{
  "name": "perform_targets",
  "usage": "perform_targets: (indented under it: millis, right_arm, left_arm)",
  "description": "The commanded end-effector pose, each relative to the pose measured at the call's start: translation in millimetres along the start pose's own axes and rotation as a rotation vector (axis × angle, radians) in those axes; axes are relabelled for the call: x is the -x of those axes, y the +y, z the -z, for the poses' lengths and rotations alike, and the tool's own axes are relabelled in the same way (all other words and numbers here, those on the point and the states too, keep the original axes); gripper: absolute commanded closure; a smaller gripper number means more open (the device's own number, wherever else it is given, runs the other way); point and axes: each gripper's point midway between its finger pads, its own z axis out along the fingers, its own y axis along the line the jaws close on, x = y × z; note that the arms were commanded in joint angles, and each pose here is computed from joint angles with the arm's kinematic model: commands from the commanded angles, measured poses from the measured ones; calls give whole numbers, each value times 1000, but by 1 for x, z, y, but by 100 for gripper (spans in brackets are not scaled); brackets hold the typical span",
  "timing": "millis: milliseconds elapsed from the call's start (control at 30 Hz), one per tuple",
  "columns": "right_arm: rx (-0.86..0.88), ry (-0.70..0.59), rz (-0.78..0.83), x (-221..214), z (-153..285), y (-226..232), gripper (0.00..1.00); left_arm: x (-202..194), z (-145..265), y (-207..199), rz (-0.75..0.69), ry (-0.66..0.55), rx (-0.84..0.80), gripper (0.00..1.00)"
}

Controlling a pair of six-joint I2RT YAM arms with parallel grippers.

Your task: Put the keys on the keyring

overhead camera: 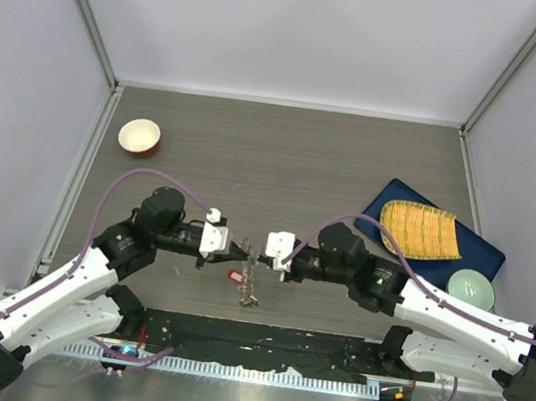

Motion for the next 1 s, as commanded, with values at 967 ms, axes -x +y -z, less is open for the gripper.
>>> perform_targets:
  millis: [967]
  right_arm:
    - [20, -73, 13, 18, -4, 2, 99]
  left_arm:
    - [27, -3, 7, -40, -90, 11, 100]
